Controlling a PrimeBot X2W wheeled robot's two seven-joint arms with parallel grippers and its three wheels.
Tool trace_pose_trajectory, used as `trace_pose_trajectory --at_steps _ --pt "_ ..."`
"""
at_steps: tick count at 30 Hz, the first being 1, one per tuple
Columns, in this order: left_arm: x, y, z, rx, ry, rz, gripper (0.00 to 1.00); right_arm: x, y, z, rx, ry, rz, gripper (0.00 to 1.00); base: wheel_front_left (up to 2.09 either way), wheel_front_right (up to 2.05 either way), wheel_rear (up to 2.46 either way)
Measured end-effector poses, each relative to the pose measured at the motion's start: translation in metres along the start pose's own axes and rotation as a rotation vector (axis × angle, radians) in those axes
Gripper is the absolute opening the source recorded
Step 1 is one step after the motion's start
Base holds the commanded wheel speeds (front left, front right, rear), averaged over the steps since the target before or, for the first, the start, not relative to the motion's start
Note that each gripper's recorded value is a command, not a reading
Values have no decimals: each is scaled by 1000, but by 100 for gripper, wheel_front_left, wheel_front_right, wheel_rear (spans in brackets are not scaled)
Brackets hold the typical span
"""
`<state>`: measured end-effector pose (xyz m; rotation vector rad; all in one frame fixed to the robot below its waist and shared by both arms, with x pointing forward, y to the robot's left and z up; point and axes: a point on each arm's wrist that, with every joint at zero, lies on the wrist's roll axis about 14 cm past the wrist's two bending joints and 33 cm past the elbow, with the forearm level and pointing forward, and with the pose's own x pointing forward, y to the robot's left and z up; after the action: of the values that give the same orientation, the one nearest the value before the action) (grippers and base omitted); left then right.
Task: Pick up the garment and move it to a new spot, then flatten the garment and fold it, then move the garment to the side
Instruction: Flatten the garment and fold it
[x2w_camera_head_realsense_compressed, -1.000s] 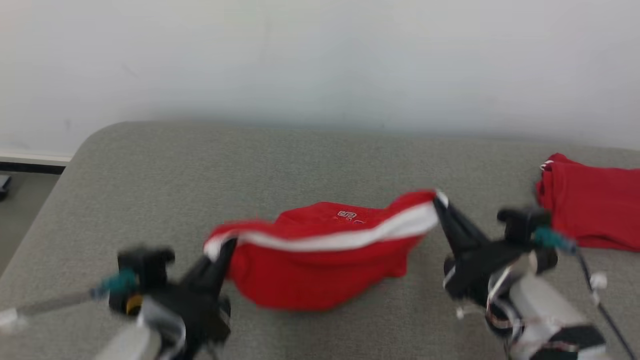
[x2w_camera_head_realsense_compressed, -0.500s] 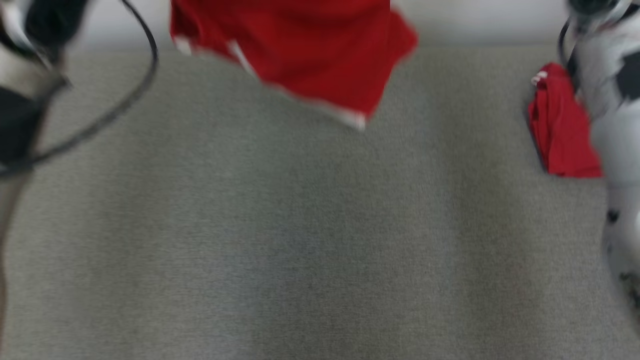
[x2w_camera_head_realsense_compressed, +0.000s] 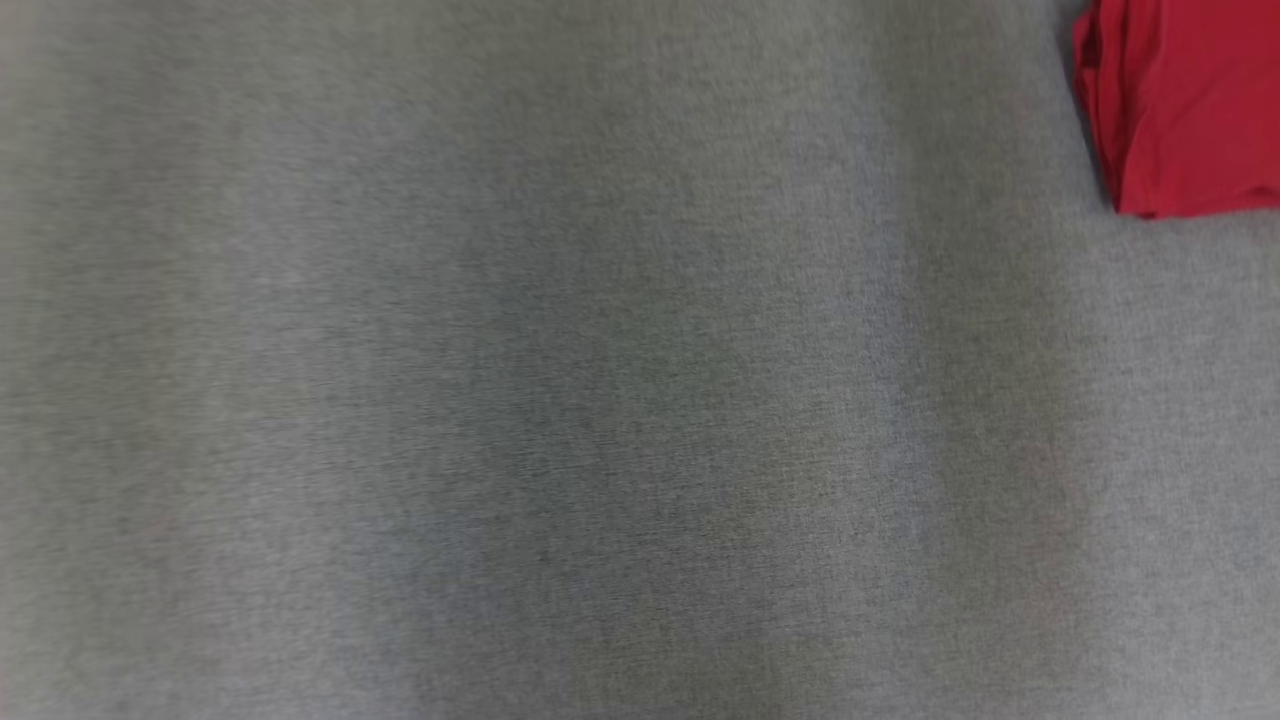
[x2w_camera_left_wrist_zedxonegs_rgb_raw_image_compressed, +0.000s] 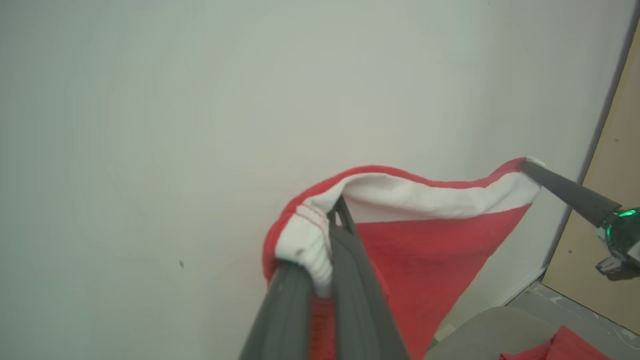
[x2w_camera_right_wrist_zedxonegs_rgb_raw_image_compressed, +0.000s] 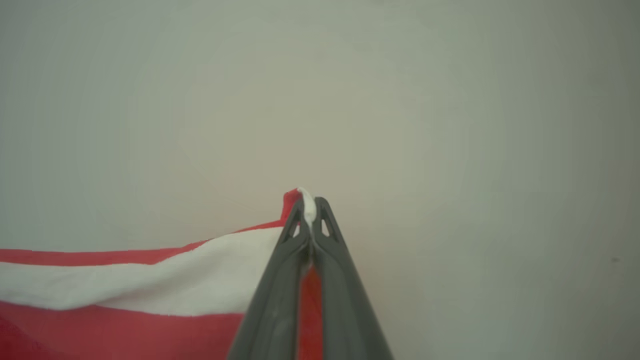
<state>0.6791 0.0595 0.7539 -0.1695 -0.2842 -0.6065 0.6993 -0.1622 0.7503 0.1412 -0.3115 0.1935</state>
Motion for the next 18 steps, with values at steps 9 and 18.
trace_pose_trajectory --at_steps 9,18 --pt "-32 -27 -125 -132 132 -85 0 -36 -12 -85 3 130 20 0 0 0 0" --pt "-146 -96 -207 -345 306 -126 0 -189 -51 -157 89 363 -10 0 0 0 0"
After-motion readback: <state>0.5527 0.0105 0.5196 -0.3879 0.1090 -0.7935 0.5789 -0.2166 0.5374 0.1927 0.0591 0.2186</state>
